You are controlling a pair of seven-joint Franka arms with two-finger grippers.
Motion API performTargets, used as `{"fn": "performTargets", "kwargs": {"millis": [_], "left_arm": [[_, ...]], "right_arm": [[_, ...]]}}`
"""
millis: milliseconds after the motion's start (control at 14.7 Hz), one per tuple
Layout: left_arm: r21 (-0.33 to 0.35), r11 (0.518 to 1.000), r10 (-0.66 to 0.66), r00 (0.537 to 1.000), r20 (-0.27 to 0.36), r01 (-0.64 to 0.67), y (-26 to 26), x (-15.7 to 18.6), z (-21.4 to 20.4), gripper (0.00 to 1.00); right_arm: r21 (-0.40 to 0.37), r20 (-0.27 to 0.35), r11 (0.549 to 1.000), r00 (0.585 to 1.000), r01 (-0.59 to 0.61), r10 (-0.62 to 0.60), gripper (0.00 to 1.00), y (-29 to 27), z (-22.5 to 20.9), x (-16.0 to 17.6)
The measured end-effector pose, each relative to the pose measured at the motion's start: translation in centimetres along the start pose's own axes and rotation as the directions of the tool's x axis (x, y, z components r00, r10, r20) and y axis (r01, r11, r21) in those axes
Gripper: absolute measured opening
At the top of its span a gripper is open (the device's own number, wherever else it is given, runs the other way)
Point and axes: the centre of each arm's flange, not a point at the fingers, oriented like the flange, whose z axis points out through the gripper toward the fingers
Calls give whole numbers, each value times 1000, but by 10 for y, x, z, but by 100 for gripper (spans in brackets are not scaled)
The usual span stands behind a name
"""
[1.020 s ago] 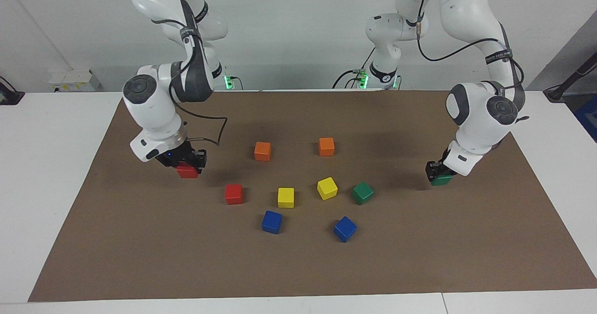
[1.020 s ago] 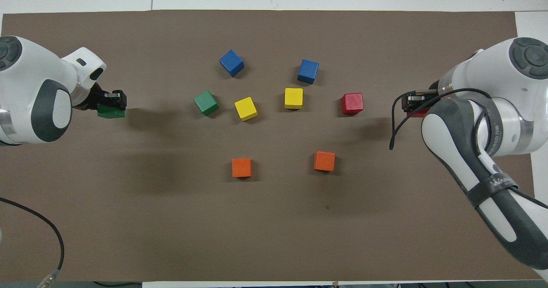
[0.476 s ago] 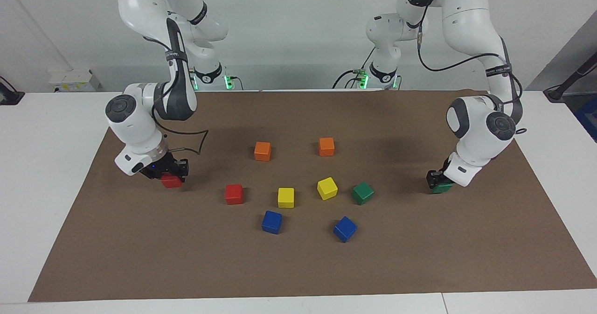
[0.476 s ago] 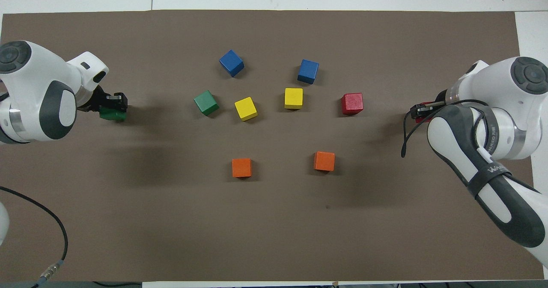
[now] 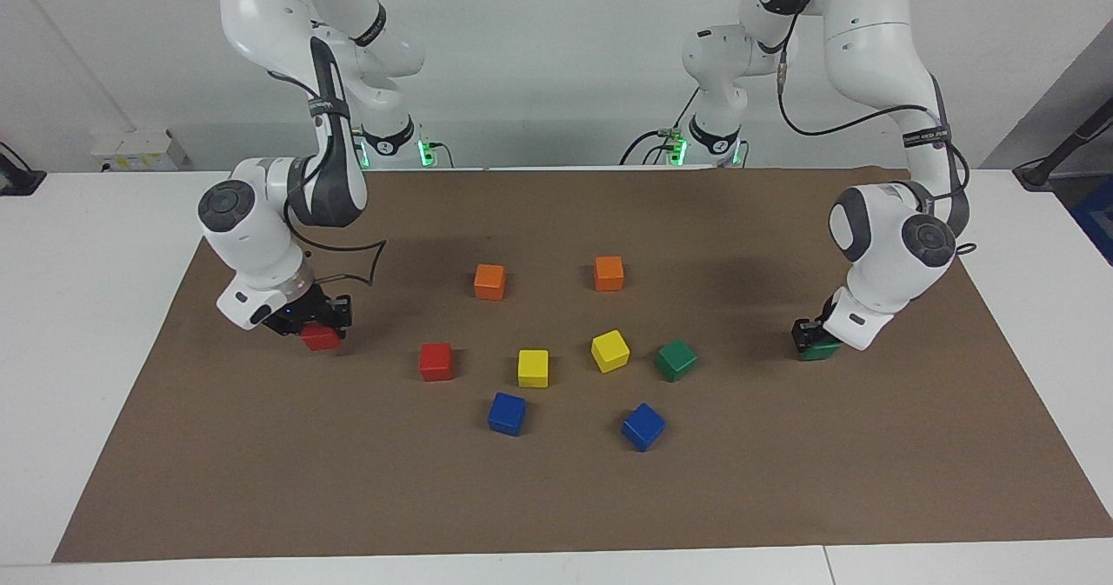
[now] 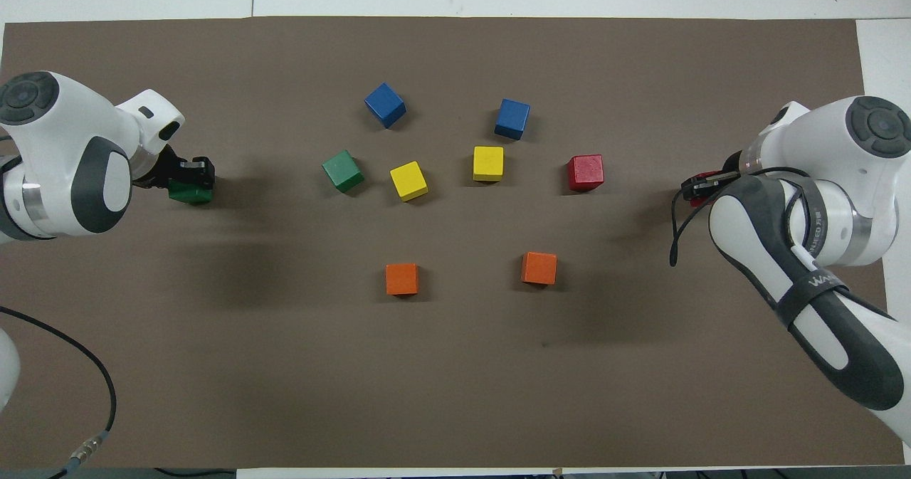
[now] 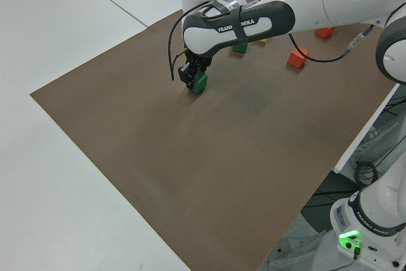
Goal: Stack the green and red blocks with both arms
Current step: 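Reach the left gripper to green while the right gripper sets red down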
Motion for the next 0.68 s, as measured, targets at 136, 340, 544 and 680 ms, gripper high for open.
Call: {"fn": "performTargets", "kwargs": {"millis": [136, 340, 544, 680], "left_arm": [[0, 1000, 0, 1000, 3, 0, 0, -1, 2, 55], [0, 1000, 0, 1000, 2, 0, 0, -1, 3, 56], [0, 1000, 0, 1000, -6, 0, 0, 0, 2, 82], [0, 1000, 0, 1000, -10, 0, 0, 0, 1, 100]], "right_arm": [[-2, -9, 1000, 1000, 6, -6, 55, 8, 5, -2], [-2, -9, 1000, 1000, -3, 3, 55, 21, 9, -6], [1, 1, 1000, 1000, -11, 11, 55, 25, 14, -9], [2, 8, 1000, 1000, -13, 13, 55, 26, 19, -9]]}}
